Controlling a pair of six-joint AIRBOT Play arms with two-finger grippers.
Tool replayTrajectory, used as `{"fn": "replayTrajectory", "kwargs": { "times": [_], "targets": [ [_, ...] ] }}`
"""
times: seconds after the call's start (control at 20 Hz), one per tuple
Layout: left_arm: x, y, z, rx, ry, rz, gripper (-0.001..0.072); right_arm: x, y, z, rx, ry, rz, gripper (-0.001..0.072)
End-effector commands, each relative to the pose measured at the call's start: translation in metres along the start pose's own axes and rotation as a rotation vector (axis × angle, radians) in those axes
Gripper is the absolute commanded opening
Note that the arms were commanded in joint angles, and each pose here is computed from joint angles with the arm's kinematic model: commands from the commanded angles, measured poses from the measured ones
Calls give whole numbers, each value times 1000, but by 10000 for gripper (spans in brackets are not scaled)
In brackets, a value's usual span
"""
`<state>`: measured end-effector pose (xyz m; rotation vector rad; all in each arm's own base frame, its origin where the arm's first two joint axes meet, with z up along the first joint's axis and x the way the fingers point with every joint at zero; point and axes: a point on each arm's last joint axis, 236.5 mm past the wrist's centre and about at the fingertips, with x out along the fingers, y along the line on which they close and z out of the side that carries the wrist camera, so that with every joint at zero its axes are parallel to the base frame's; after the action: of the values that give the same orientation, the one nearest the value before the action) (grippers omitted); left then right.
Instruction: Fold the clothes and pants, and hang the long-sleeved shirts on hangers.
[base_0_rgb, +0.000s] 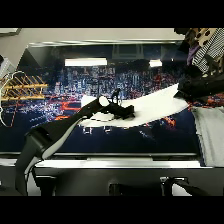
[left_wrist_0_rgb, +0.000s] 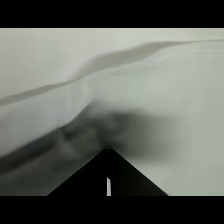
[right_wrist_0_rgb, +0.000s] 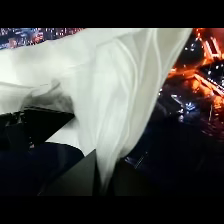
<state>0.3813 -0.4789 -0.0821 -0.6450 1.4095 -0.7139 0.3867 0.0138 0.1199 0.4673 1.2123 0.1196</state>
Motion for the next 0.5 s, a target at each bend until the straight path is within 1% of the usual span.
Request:
{"fn": "replayTrajectory", "kwargs": {
  "times": [0.0,0.1,0.25,0.35,0.45],
  "targets": [
    [30,-18,-10,-12,23,-42,15,-10,6,4,-10,-17,6,39],
    [45,-23,-15,-38,37,-51,14,-10,7,2,-11,-12,11,39],
    [55,-30,-19,-30,47,-63,14,-10,8,3,-11,-13,16,39],
    [45,-32,-14,-26,52,-67,14,-10,9,3,-23,-16,19,39],
    [20,-24,-13,13,103,-26,12,-10,10,5,-34,-21,25,39]
  ]
}}
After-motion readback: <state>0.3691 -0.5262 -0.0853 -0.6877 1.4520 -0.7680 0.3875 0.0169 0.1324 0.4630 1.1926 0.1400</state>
